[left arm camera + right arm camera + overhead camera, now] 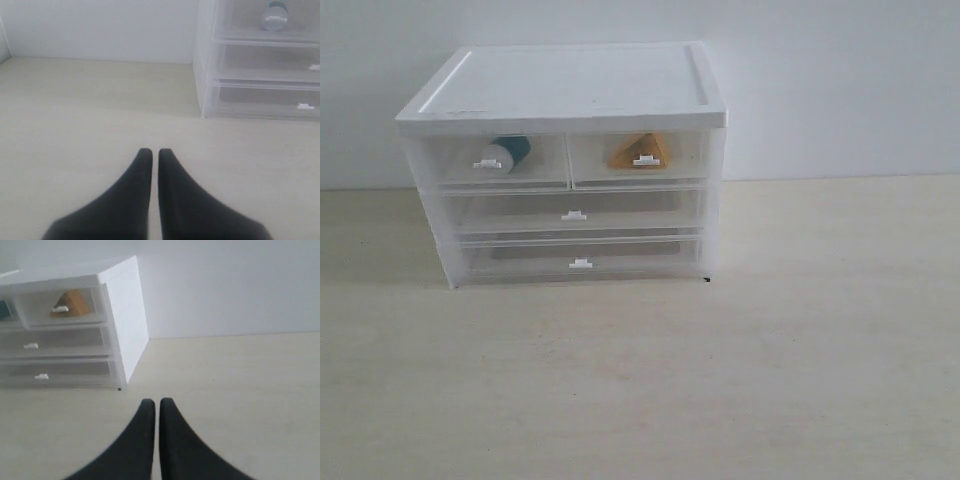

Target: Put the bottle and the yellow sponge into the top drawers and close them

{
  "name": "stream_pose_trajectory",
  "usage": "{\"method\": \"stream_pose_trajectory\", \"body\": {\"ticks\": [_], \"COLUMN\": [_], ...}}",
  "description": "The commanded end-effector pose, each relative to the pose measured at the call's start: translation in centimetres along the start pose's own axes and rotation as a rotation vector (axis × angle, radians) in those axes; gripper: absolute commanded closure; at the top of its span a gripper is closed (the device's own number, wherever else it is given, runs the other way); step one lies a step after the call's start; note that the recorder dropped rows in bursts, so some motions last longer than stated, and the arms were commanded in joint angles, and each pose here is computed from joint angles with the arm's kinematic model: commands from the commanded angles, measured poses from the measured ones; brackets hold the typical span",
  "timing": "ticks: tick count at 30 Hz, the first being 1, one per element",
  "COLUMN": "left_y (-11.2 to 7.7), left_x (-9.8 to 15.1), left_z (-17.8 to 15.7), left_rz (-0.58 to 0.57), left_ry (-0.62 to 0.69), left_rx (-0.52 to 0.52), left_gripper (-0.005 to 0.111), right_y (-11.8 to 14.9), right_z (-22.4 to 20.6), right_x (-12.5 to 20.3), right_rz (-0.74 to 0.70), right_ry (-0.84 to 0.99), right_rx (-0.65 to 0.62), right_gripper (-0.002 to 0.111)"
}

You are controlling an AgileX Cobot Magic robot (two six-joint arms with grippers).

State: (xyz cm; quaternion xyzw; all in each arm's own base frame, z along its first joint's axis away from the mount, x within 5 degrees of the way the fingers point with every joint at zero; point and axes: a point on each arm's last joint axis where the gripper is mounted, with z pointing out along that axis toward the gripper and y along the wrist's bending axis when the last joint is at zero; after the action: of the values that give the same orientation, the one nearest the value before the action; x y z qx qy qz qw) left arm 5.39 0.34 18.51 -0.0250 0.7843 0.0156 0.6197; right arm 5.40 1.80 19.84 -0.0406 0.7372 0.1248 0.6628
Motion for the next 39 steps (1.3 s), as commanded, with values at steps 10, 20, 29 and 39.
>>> {"method": "stream_pose_trajectory", "body": {"ticks": [10,20,29,39], "left_y": [0.03,0.03,0.03,0.03], "left_x": [0.09,0.09,0.09,0.09], "left_z": [0.02,0.02,0.02,0.02], "left_rz": [-0.003,-0.003,-0.003,-0.003], "left_ry": [0.001,0.001,0.001,0.001], "left_rx": [-0.003,-0.003,-0.003,-0.003], "left_gripper": [0.103,0.103,0.103,0.103], "right_y": [-1.36,-1.36,-1.36,-1.36], "right_z": [-0.23,-0.23,-0.23,-0.23], "right_x": [1.54,1.54,1.54,1.54], "right_rz": [0.062,0.062,0.06,0.062], "right_ry": [0.15,0.15,0.15,0.15], "right_rx": [0.155,0.155,0.155,0.155], "right_gripper": [0.108,0.108,0.108,0.108]}}
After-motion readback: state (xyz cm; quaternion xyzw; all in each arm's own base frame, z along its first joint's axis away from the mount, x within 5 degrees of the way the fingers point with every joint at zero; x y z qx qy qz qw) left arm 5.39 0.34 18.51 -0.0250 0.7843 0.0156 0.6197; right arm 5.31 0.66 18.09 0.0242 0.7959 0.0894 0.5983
